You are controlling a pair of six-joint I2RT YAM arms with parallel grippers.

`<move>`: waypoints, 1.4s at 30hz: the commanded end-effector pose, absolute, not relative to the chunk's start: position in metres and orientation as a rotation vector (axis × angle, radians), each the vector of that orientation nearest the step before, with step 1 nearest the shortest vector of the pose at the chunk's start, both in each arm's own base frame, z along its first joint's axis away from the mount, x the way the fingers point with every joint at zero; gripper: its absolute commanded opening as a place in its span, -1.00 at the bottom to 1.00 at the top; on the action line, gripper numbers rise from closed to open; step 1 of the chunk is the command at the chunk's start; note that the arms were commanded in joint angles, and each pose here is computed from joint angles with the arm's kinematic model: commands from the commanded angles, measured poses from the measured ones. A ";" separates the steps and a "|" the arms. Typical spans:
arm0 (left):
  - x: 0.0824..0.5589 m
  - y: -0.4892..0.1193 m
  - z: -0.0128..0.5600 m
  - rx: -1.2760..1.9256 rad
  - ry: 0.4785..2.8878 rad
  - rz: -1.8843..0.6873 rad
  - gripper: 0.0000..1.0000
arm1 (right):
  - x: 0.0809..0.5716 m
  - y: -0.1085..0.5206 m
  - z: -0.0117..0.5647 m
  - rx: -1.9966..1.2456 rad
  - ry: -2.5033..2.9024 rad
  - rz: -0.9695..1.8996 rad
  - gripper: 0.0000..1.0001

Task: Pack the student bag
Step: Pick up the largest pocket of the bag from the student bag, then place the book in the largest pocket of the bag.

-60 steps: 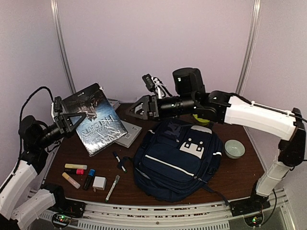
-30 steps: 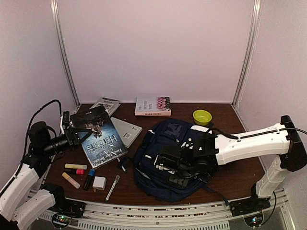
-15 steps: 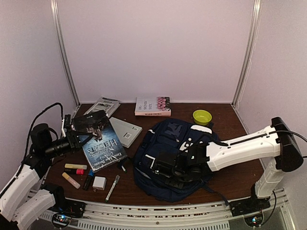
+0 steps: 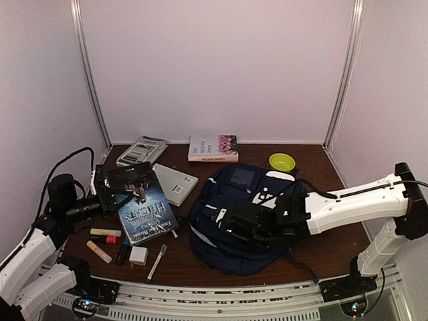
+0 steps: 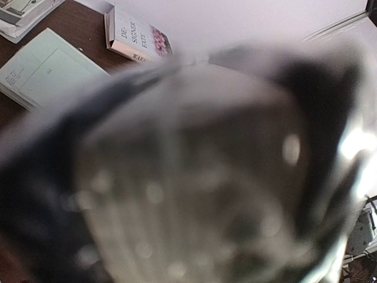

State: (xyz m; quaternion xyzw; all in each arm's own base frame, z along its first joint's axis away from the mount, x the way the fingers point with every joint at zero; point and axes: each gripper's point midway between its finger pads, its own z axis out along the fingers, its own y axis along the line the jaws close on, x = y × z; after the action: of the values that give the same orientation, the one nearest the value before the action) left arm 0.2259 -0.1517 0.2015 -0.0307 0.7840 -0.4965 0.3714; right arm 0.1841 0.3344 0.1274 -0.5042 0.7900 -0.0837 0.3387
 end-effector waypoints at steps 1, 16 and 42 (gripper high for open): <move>0.224 -0.166 0.256 0.095 1.846 -1.256 -1.00 | 0.206 0.340 0.211 -1.078 1.950 -0.126 -1.00; 0.203 -0.221 0.240 0.261 1.935 -1.467 -1.00 | 0.236 0.323 0.301 -0.749 1.888 0.007 -1.00; 0.232 -0.382 0.231 0.457 2.052 -1.883 -1.00 | 0.225 0.342 0.354 -0.762 1.804 0.287 -1.00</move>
State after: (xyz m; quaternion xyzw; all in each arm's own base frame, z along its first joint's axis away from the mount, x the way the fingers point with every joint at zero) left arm 0.2189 -0.3451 0.1545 0.1028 0.8137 -0.5617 0.1088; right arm 0.2332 0.3301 0.2949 -0.3623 0.7953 0.0265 0.4854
